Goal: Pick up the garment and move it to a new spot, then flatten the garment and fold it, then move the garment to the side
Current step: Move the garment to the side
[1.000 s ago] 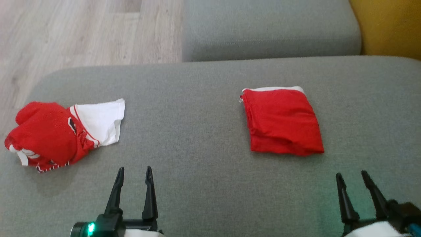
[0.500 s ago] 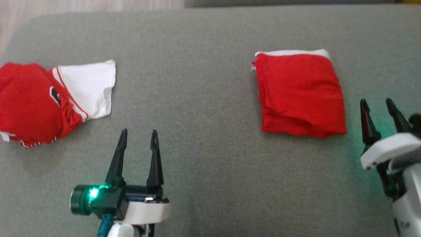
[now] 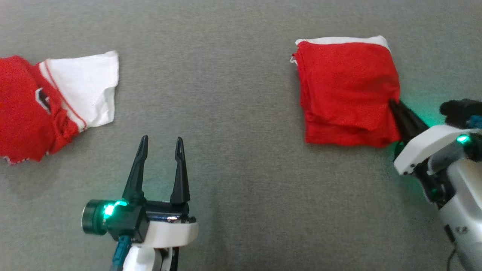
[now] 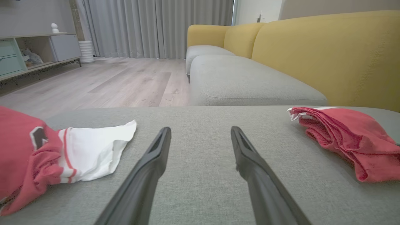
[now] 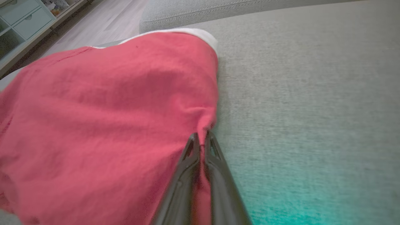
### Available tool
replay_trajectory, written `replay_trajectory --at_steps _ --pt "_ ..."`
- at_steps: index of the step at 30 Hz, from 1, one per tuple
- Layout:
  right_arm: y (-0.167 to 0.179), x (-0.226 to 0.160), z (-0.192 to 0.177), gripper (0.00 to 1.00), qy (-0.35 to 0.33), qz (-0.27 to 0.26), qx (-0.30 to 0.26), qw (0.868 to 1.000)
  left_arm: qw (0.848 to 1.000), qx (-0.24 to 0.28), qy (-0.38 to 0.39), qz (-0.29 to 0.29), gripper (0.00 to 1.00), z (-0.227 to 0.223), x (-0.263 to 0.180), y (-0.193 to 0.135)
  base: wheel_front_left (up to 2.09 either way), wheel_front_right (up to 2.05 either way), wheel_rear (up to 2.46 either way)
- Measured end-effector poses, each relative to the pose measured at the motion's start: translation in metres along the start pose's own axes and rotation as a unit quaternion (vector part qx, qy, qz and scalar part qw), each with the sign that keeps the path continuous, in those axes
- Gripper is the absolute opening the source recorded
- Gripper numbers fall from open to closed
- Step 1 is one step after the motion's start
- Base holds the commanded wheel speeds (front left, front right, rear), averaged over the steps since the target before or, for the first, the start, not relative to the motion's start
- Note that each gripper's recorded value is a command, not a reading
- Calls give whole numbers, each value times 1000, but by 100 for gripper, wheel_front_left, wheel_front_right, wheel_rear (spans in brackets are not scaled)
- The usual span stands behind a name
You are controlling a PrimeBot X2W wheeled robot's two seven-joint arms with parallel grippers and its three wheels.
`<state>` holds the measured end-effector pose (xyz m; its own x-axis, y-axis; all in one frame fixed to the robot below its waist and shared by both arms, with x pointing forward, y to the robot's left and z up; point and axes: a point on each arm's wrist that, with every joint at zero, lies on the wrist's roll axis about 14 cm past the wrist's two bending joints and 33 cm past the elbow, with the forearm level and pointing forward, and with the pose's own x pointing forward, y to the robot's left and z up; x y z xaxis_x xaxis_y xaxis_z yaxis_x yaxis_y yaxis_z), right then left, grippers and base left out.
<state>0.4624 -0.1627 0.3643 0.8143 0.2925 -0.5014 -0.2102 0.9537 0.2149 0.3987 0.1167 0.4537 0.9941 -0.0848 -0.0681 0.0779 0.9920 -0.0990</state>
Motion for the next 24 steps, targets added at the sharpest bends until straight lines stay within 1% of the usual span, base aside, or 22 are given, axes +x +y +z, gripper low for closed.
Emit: replay_trajectory --at_steps 2,4,8,12,17,20,24 --pt "-11 -3 2 0 -6 -11 1 1000 1000 -2 3 -8 100 -3 4 -5 0 0 0" --pt "-31 -8 5 0 -11 -31 -4 999 1000 -4 4 -16 100 -5 10 -9 0 0 0" --pt "-83 -24 13 0 -8 -87 -26 996 999 -10 7 -36 100 -12 25 -21 0 0 0" --pt "-134 -40 20 0 4 -143 -52 988 998 -12 14 -62 100 -24 42 -34 0 0 0" --pt "-203 -69 26 0 39 -227 -97 968 996 -13 19 -85 100 -40 67 -45 0 0 0" --pt "-233 -83 29 0 51 -268 -112 956 995 -17 21 -95 100 -50 81 -50 0 0 0" --pt "-272 -107 42 0 57 -325 -147 932 994 -30 22 -105 100 -61 94 -57 0 0 0"
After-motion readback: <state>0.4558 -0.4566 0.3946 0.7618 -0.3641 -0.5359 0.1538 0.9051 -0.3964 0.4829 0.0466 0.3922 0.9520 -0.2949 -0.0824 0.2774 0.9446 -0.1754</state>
